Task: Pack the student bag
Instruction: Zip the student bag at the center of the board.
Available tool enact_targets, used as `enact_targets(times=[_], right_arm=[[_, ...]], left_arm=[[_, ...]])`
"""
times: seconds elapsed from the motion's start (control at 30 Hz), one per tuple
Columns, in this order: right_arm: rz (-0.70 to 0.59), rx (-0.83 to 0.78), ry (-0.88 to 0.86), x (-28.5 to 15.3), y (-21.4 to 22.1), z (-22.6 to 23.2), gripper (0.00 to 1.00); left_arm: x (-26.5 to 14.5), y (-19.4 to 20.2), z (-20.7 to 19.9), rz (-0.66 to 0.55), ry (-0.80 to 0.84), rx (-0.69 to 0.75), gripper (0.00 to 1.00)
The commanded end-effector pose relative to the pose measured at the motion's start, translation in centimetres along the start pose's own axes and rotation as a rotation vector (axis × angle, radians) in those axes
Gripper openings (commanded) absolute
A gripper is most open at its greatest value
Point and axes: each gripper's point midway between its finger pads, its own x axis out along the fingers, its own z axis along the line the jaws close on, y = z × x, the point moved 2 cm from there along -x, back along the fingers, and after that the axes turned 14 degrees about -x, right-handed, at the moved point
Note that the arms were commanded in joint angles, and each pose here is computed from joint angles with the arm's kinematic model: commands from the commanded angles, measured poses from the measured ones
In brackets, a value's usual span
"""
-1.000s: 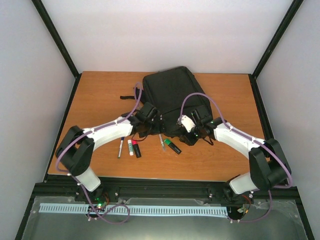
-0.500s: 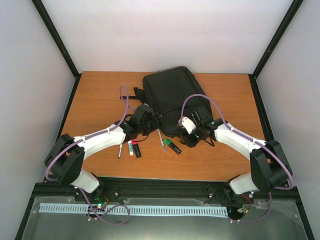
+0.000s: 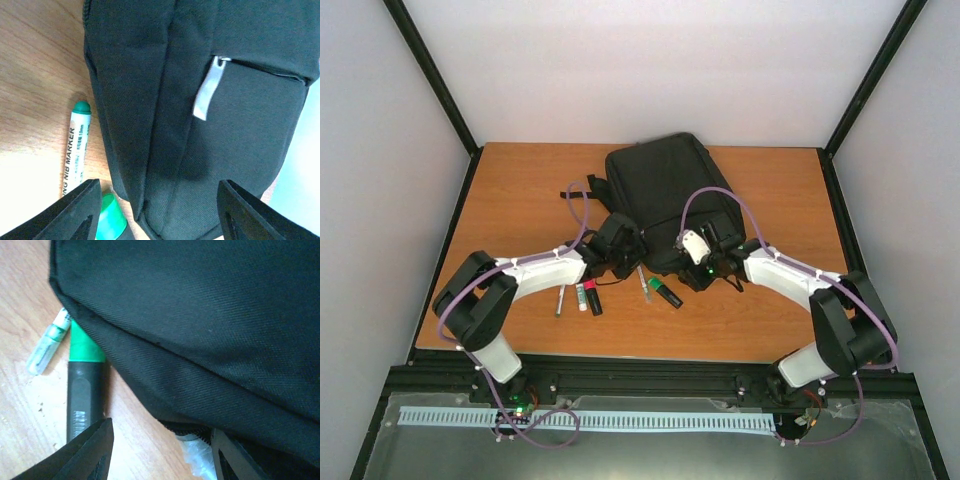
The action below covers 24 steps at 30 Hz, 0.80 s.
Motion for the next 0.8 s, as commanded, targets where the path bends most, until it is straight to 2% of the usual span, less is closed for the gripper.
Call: enact_targets(times=[0.0,0.07,0.2,0.37,0.77], right_arm=[[-0.012,0.029,0.045,0.8,-0.6,-0.9,0.54],[-0.003,0.042,0.038,0.9,-0.5,-0.9,0.54],[0.025,0.061,0.035,0.5,-0.2,-0.8,0.54],[0.049,0.109,0.017,-1.3,0.8,-0.9,0.52],[-0.007,0.139,0.053,-2.5,0.1,-1.5,0.58]], left_arm=[[0.8,0.9,-2.1,0.046,0.065,-0.058,0.60],[1.0,0.9,-2.2,0.047,0.060,-0.063,0.55],[1.2,1.3,-3.1,0.078,0.075,-0.070,0.33],[-0.2,1.8,-5.7,0.080,0.130,-0.048,0.12],[-0.7,2.6,-9.0,0.106,0.194,-0.054,0.07]])
